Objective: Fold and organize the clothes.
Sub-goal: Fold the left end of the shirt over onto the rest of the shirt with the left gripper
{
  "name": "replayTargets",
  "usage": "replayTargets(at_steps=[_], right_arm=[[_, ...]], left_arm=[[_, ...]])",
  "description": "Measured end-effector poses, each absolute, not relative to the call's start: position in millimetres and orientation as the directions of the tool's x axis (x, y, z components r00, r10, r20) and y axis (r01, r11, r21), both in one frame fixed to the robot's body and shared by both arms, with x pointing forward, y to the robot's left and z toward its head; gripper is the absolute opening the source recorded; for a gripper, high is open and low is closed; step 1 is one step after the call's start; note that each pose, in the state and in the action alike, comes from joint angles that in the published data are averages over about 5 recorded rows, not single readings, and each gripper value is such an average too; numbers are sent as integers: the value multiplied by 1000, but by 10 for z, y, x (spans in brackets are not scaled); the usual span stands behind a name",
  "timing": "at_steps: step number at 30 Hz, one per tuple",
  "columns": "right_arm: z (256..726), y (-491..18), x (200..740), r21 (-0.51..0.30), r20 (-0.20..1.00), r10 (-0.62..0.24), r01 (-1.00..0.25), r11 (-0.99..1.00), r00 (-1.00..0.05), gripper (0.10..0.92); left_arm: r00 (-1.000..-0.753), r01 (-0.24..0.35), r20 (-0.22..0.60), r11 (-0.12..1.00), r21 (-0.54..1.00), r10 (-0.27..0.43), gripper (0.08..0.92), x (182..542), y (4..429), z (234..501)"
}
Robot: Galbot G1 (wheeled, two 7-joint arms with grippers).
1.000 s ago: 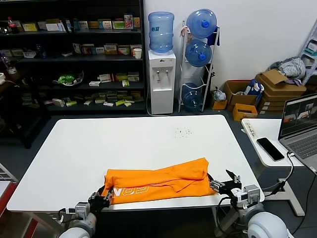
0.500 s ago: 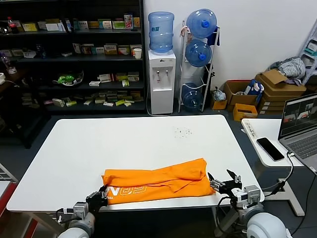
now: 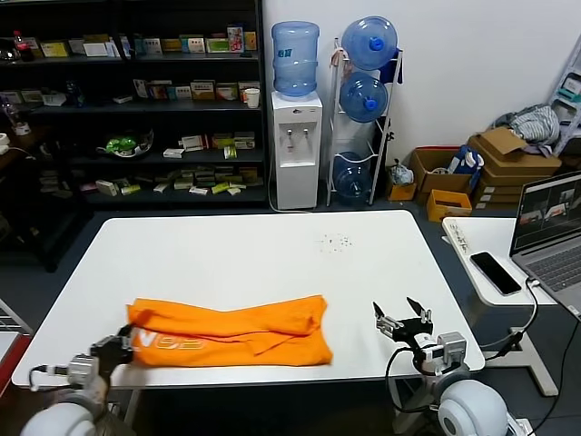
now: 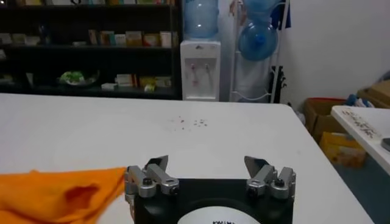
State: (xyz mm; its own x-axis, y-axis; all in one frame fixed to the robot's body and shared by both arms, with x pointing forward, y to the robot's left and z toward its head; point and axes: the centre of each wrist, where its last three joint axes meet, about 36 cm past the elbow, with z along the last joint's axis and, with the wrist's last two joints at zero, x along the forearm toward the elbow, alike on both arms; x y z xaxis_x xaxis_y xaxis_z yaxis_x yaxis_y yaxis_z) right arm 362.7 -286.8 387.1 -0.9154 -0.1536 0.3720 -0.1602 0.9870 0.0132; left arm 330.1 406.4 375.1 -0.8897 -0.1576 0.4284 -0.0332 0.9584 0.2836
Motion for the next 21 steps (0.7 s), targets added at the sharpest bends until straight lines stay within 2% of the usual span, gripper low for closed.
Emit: replayTargets(at_steps=[4,8,14,21], right_arm=[[3818,-2866,3650,15,363,-151,-156,988,-920,823],[3774,-2844,3664,18,359,-147,-151,988,-922,823],[3742,-2796,3653,14,360,-144,-149,989,-922,823],[3728,-2763,3634,11,359,-130,-135,991,-924,823]], left_arm=[[-883,-67,409,925,374,-230,104,3255,4498,3906],[-889,-74,394,922,380,-234,104,3200,4573,4069],[-908,-32,399,971,238,-128,104,3133,4039,4207],[-905,28,425,1000,13,20,104,3106,3282,4234]])
